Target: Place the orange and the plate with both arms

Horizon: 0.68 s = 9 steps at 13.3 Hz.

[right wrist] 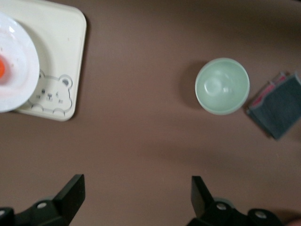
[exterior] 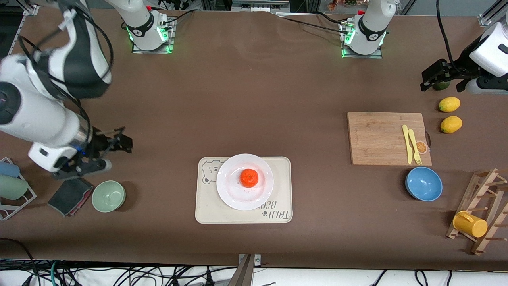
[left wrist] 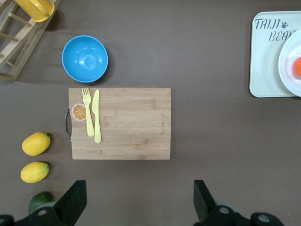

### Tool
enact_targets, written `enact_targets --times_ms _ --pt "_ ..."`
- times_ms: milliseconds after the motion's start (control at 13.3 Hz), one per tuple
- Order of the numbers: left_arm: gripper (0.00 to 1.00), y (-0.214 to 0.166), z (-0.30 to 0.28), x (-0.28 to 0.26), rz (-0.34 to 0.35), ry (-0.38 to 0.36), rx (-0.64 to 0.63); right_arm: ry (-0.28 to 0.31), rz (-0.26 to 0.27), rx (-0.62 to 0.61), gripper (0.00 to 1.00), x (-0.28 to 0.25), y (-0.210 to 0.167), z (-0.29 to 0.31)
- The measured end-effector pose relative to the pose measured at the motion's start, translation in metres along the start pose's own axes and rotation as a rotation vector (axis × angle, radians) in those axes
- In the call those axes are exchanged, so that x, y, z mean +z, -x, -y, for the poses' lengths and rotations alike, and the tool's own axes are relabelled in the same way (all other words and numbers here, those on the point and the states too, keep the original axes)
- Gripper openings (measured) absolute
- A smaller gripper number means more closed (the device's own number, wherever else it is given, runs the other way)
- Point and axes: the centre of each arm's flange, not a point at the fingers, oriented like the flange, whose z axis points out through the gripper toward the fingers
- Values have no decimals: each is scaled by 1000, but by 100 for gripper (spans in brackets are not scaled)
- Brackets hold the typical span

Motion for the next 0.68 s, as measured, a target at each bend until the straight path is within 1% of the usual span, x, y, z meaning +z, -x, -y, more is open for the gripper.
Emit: enact_targets --times_ms 225,300,375,526,601,676 --pt "100 0 0 0 0 0 0 -5 85 34 100 -44 49 -9" --pt "100 0 0 0 0 0 0 -6 91 54 100 -48 64 -22" --pt "100 0 0 0 0 0 0 -9 80 78 100 -49 78 -35" --pt "100 0 0 0 0 0 0 -12 20 124 100 -41 103 -60" --pt "100 0 0 0 0 0 0 -13 3 155 100 -37 115 -68" --pt "100 0 0 0 0 0 0 -16 2 199 100 -36 126 -76"
